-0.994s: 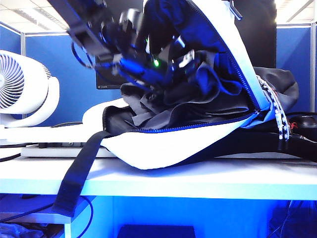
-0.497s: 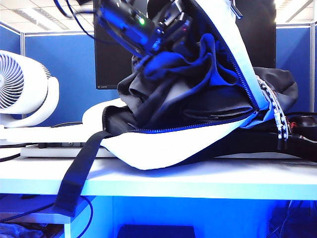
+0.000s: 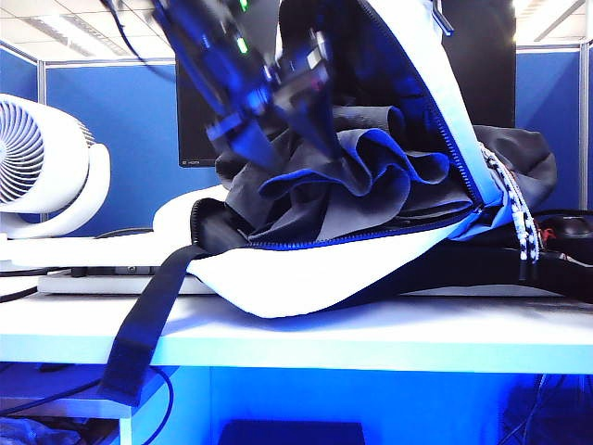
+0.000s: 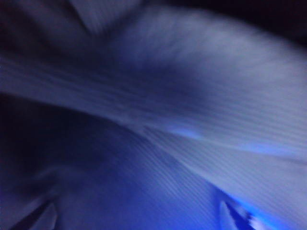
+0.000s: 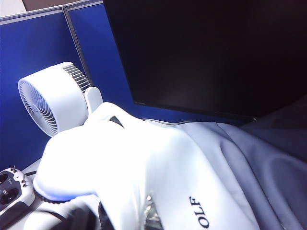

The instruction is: Put the gray clothes into the backpack.

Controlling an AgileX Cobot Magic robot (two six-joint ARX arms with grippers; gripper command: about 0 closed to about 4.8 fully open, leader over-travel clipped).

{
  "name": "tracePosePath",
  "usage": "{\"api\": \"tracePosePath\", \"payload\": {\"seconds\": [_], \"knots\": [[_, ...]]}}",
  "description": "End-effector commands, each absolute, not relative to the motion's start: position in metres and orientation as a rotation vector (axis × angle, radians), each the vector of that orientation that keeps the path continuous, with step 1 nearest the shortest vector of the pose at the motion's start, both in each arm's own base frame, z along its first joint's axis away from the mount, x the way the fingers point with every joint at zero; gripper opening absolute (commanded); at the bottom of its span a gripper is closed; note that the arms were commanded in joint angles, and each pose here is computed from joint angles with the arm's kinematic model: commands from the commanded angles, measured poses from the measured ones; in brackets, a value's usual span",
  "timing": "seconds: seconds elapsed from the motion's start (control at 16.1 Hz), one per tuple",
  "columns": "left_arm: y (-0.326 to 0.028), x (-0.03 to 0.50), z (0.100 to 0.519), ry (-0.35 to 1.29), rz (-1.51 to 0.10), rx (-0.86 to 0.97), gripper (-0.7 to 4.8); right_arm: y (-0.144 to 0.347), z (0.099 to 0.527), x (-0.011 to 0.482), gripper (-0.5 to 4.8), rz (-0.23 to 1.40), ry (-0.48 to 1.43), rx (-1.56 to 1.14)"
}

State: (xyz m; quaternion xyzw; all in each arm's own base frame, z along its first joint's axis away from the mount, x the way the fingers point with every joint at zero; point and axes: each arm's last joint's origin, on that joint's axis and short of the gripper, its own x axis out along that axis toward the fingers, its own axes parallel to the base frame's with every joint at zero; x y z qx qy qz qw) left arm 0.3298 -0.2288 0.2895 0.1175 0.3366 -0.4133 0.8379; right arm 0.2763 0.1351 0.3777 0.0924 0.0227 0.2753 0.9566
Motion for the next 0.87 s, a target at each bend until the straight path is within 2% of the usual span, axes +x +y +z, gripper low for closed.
{"api": "tracePosePath", "payload": {"seconds": [0.06,0.37,0.43,0.5,0.56,0.62,0.75,0.87], "knots": [[-0.216,0.312,0.327,0.615,-0.857,0.271,4.79,0.134,0.390,0.274,0.00,0.556,-0.036,0.200],[-0.180,0.256,0.371,0.695,-0.858,0.301,4.79,0.136,0.386,0.275,0.00,0.618,0.017,0.270],[-0.170,0.242,0.383,0.685,-0.854,0.301,4.55,0.138,0.384,0.276,0.00,0.668,0.026,0.267],[-0.160,0.229,0.396,0.643,-0.831,0.305,2.57,0.141,0.381,0.277,0.00,0.724,0.051,0.268],[-0.150,0.216,0.411,0.572,-0.799,0.317,1.03,0.146,0.375,0.280,0.00,0.812,0.099,0.281],[-0.141,0.204,0.426,0.486,-0.772,0.314,0.41,0.151,0.366,0.283,0.00,0.889,0.148,0.276],[-0.124,0.181,0.453,0.325,-0.716,0.271,0.41,0.163,0.341,0.295,0.00,0.966,0.277,0.276],[-0.110,0.163,0.470,0.212,-0.647,0.244,0.42,0.170,0.311,0.308,0.00,0.969,0.429,0.282]]}}
